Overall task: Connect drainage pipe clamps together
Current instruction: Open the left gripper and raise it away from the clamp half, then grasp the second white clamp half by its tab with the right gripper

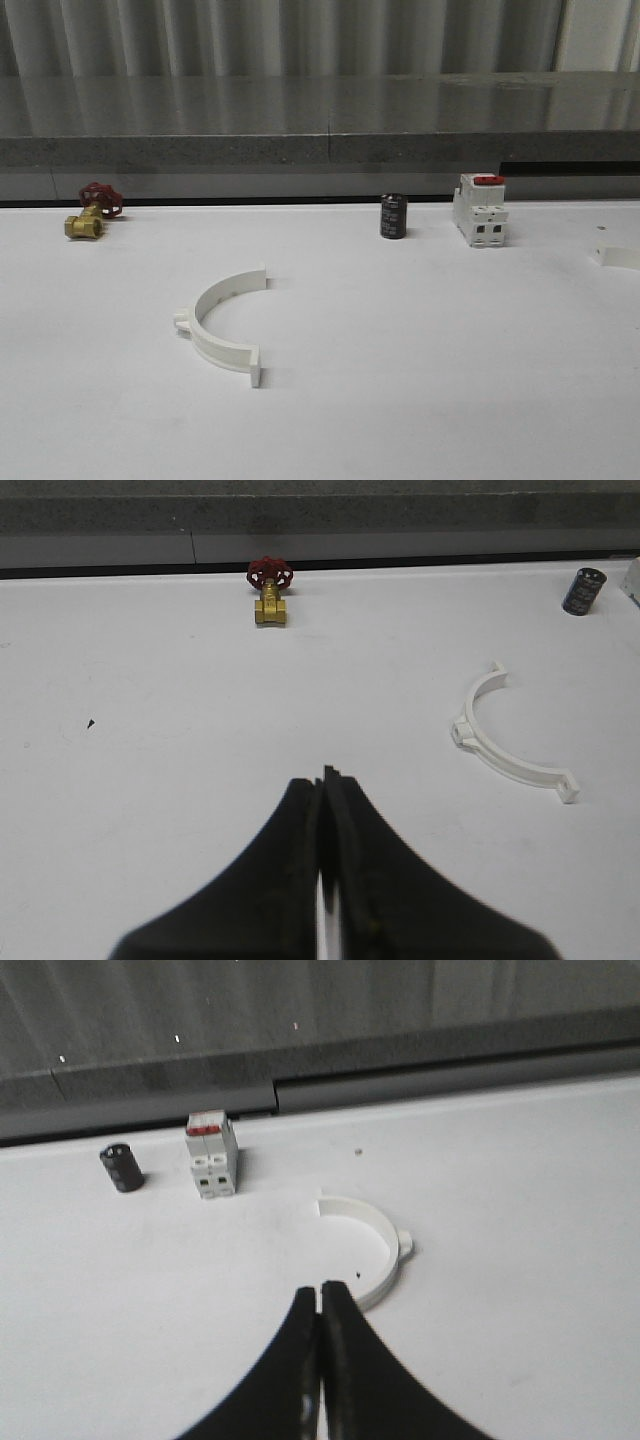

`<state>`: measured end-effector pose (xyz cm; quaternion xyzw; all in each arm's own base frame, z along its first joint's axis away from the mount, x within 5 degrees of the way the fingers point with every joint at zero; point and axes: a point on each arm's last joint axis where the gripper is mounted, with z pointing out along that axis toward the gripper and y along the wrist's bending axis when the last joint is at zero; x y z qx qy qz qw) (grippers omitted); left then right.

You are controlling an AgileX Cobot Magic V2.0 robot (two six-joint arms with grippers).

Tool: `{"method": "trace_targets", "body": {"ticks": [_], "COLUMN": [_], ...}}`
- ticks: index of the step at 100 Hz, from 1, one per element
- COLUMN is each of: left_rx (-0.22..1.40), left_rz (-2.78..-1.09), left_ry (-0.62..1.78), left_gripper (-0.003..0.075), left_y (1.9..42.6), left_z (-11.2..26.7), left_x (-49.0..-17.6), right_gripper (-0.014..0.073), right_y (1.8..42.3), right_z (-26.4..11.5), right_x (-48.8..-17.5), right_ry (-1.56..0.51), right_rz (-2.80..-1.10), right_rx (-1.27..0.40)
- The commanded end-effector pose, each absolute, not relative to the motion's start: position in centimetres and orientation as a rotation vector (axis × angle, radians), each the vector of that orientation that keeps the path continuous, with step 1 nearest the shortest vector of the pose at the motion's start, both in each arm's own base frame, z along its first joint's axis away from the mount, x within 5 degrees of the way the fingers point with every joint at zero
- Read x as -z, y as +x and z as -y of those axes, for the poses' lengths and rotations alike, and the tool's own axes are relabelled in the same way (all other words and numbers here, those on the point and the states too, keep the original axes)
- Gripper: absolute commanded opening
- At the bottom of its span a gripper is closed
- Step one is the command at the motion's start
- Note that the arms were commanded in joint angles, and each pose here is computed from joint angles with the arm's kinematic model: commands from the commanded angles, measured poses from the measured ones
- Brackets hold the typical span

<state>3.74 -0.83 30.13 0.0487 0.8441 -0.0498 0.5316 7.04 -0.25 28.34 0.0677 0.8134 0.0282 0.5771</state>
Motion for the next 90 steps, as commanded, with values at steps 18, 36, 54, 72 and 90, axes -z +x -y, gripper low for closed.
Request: {"method": "trace_targets", "body": {"ticks": [18,36,54,72,90], "left_rx": [0.136,0.136,0.136,0.136,0.136], "left_rz": [-1.919,-1.919,-1.919,-1.919,-1.919], "left_ry": [0.100,0.100,0.100,0.100,0.100], "left_gripper": [-0.0021,-0.0021,-0.0021,-0.0021,-0.0021], "left_y": [4.0,4.0,4.0,4.0,4.0], "left_z": [0.9,0.9,0.9,0.9,0.9], "left_x": [-31.5,-31.5,-31.5,-31.5,-31.5], "right_gripper": [-0.0033,0.0262,0.0535,0.0531,0.0531], "right_y": [12.4,16.9,20.7,24.2,27.5], "right_z": [0.5,0.7,0.8,1.7,4.7], "right_x": [-32.0,-32.3,-31.9,-30.8,-29.8], "right_ry": [0.121,0.132,0.138,0.208,0.349], "right_rz": [-2.134,-2.307,-2.413,-2.600,-2.663], "right_rx": [-0.010,-0.005,-0.002,0.014,0.047]}}
